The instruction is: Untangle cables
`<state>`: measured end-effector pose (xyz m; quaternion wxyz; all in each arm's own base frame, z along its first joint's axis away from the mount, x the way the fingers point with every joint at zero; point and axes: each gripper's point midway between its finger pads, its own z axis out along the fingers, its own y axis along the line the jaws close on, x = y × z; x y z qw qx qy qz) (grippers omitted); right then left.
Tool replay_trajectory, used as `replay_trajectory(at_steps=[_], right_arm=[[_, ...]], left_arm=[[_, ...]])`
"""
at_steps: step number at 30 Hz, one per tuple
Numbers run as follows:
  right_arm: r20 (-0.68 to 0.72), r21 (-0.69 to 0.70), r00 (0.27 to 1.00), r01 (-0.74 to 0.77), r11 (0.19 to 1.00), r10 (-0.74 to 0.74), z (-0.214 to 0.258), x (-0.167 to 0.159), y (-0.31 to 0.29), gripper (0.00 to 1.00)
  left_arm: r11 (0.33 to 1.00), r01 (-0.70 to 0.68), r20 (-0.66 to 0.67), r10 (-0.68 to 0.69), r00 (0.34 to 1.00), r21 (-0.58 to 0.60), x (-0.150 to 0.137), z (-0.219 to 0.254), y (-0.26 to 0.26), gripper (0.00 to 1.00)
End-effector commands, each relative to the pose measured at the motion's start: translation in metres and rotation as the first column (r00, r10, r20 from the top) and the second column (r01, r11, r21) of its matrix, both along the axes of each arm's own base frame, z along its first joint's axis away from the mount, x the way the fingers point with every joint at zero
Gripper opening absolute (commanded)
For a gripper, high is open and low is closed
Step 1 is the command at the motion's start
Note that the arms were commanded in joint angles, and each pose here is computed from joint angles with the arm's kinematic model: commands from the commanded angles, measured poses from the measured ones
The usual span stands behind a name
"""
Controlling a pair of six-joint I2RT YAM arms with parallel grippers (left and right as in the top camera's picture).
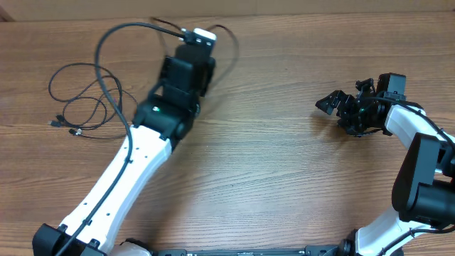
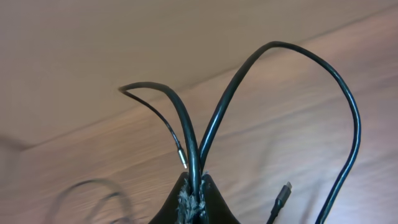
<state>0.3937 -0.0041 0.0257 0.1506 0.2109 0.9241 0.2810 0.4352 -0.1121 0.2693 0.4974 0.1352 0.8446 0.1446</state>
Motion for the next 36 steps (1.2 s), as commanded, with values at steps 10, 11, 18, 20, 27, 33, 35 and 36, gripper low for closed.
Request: replay_trajectory(at_steps=[10, 11, 18, 20, 27, 33, 35, 36], right_arm=[[-0.027, -0.03, 1.0, 0.01, 0.999, -0.01, -0.009, -0.005, -0.005, 1.0], [-0.028, -0.03, 1.0, 0.01, 0.999, -0.01, -0.009, -0.006, -0.005, 1.0], [-0.027, -0.03, 1.0, 0.01, 0.999, -0.01, -0.009, -0.005, -0.005, 1.0], [-0.027, -0.03, 1.0, 0.01, 0.999, -0.01, -0.009, -0.005, -0.005, 1.0], [-0.027, -0.03, 1.0, 0.01, 0.999, -0.01, -0.009, -0.005, -0.005, 1.0], [-0.028, -0.03, 1.0, 0.01, 0.999, -0.01, -0.009, -0.006, -0.005, 1.0], [-0.027, -0.03, 1.0, 0.01, 0.999, -0.01, -0.009, -0.005, -0.005, 1.0], [-0.027, -0.03, 1.0, 0.01, 0.999, -0.01, -0.009, -0.005, -0.005, 1.0]], left_arm=[[0.959, -0.269, -0.093, 0.277, 0.956, 0.093, 0.001, -0.015, 0.146, 0.04], [0.953, -0.287, -0.112, 0.297, 0.948, 0.095, -0.001, -0.02, 0.156, 0.04], [0.887, -0.443, -0.239, 0.461, 0.854, 0.129, -0.015, -0.064, 0.24, 0.04], [0.87, -0.473, -0.275, 0.493, 0.826, 0.142, -0.02, -0.076, 0.256, 0.04], [0.825, -0.545, -0.317, 0.563, 0.763, 0.151, -0.031, -0.097, 0.296, 0.04], [0.825, -0.559, -0.338, 0.55, 0.764, 0.082, -0.034, -0.106, 0.314, 0.04], [0.836, -0.547, -0.346, 0.522, 0.779, 0.031, -0.032, -0.109, 0.315, 0.05], [0.841, -0.541, -0.348, 0.509, 0.787, 0.007, -0.032, -0.109, 0.316, 0.11]])
